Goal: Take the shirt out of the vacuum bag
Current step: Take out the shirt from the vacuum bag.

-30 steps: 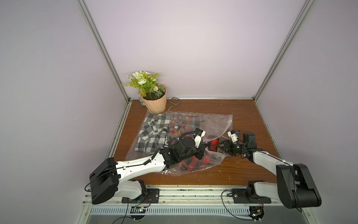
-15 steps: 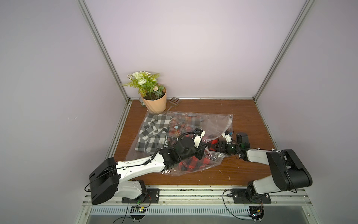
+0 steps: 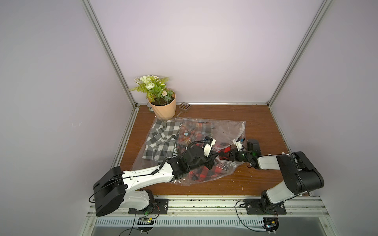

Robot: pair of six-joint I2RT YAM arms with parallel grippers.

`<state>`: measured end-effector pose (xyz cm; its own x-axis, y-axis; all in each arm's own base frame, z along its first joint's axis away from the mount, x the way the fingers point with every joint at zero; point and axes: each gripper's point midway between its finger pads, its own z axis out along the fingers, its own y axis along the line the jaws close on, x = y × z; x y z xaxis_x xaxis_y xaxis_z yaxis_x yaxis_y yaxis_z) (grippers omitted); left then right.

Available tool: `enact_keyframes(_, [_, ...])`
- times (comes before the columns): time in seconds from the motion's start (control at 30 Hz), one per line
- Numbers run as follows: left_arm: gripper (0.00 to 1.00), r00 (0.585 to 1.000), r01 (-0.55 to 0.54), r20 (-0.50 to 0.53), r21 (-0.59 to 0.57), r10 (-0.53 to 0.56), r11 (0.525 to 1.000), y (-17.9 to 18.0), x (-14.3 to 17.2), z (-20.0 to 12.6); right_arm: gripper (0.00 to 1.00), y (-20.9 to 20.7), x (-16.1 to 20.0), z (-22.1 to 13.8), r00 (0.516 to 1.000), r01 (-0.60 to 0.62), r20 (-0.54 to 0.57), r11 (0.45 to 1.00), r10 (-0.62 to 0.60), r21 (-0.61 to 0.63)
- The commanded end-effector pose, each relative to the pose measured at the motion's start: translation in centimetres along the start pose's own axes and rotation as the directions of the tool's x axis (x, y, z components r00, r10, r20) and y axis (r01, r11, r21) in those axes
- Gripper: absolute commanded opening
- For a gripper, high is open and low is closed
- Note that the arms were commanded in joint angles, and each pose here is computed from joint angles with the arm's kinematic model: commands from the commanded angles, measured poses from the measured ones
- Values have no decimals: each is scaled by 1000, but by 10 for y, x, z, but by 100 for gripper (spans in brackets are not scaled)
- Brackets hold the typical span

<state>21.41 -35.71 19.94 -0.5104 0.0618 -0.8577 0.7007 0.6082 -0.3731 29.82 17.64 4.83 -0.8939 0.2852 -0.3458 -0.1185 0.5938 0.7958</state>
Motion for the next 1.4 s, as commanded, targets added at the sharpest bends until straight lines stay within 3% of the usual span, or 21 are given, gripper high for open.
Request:
enact_keyframes(0.0, [45,998,44,55,-27,-42,999,16,-14,-11,0,-2,-20,-15,998,29,46,998,-32,62])
enact_keyframes(0.13, [75,989,98,123,-146,-80,984,51,-34,-29,0,-15,-31,-34,997,0,75,994,-8,108])
enact_keyframes(0.17, [88,988,107,131,-173,-85,979,58,-36,-31,0,-17,-32,-37,997,0,78,993,-9,116])
enact_keyframes(0.27, [91,988,148,82,-288,-130,946,93,-28,-29,0,-18,-36,-41,997,-3,80,993,-7,121])
enact_keyframes(0.33, [91,983,182,47,-400,-178,898,126,-11,-27,0,-18,-37,-42,997,-5,79,993,-5,120])
enact_keyframes(0.47, [89,971,207,-1,-507,-241,837,166,15,-22,0,-18,-38,-43,997,-8,80,992,-2,122])
enact_keyframes(0.67, [80,958,203,-52,-574,-283,793,197,33,-3,0,-19,-36,-44,997,-8,82,992,-2,128])
enact_keyframes(0.93, [56,944,173,-103,-654,-312,737,225,54,11,0,-15,-40,-49,996,-11,93,992,-1,128])
enact_keyframes(1.23, [53,884,205,-140,-742,-446,638,270,108,-3,0,-21,-59,-72,981,-98,179,985,72,142])
enact_keyframes(1.37, [49,845,273,-96,-768,-525,580,294,131,-20,0,-24,-75,-94,966,-127,245,980,87,154])
